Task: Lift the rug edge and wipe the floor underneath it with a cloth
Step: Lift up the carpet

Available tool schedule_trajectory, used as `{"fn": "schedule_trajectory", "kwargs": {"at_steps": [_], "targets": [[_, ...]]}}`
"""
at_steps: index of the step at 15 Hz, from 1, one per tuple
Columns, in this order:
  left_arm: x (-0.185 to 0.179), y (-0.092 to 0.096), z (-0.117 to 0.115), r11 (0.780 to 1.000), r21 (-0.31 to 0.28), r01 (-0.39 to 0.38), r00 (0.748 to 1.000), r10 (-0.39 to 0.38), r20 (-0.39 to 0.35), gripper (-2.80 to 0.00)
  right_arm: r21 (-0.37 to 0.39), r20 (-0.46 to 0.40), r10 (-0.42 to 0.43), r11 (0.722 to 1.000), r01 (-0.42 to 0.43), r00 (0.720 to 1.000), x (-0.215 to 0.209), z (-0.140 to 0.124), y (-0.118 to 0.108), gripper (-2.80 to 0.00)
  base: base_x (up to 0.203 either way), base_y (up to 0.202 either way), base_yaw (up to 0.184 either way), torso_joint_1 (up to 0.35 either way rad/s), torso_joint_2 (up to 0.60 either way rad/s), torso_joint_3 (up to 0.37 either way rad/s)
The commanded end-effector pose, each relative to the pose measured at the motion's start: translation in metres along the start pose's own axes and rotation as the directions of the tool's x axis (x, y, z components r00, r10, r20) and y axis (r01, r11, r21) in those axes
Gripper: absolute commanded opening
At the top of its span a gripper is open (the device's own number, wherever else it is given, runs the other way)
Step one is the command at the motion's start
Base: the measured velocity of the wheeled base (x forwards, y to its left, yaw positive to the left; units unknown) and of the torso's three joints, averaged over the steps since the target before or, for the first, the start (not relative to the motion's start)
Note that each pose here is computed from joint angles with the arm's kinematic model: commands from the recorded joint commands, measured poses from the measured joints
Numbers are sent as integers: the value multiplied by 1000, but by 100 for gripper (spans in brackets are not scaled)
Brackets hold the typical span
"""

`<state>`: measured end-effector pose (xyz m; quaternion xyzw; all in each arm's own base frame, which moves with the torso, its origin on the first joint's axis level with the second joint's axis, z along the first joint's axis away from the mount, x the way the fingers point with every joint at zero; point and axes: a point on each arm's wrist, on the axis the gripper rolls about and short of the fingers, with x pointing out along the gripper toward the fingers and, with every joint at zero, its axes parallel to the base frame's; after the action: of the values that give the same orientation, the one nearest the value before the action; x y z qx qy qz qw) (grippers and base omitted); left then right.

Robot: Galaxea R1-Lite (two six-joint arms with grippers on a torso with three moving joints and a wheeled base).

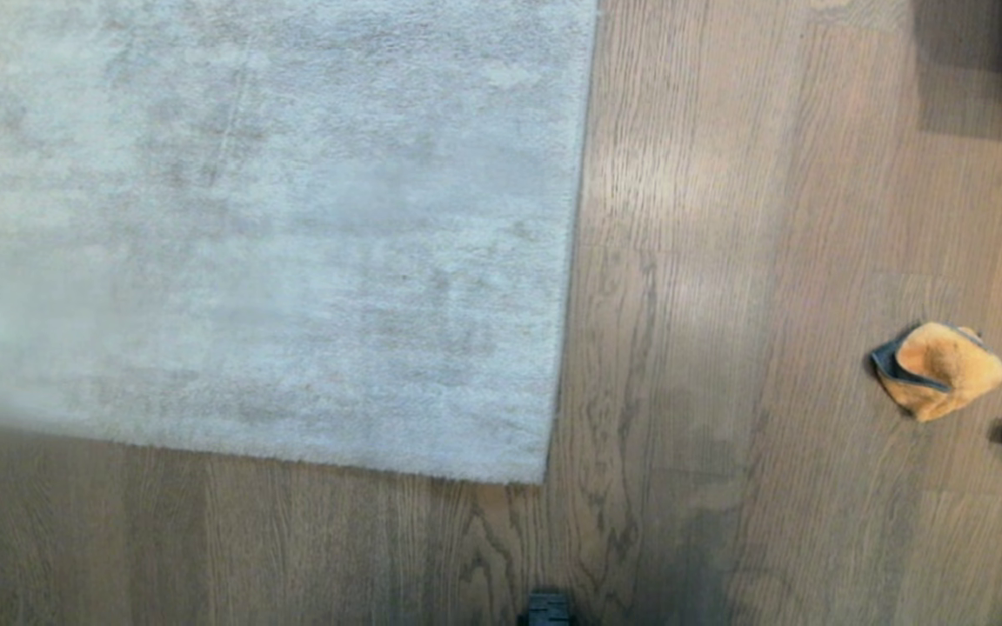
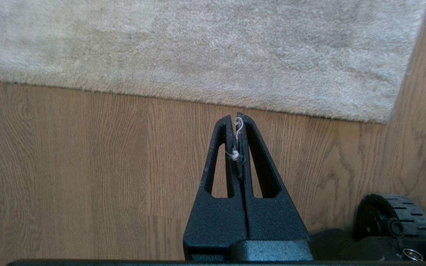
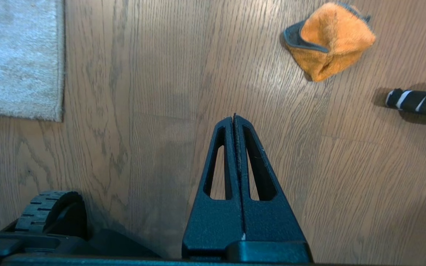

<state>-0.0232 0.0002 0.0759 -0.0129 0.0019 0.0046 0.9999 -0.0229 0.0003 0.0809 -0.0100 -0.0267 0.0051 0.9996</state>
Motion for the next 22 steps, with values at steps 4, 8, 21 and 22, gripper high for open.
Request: {"fn": "schedule_trajectory", "kwargs": {"at_steps": [4, 8, 21, 22], "targets": [[0, 0, 0, 1000, 0, -3, 1000, 3, 1, -280, 0, 0, 0, 1000, 0, 1000, 0, 0, 0, -280, 0, 0, 0, 3, 3, -197], [0, 0, 0, 1000, -2, -2, 1000, 2, -1, -280, 0, 0, 0, 1000, 0, 1000, 0, 0, 0, -280, 0, 0, 0, 2, 2, -202], [0, 0, 0, 1000, -13, -4, 1000, 5, 5, -280, 0, 0, 0, 1000, 0, 1000, 0, 0, 0, -280, 0, 0, 0, 1, 0, -34], [0, 0, 0, 1000, -11, -6, 1000, 6, 7, -280, 0, 0, 1, 1000, -1, 1000, 0, 0, 0, -280, 0, 0, 0, 0, 0, 0]]}}
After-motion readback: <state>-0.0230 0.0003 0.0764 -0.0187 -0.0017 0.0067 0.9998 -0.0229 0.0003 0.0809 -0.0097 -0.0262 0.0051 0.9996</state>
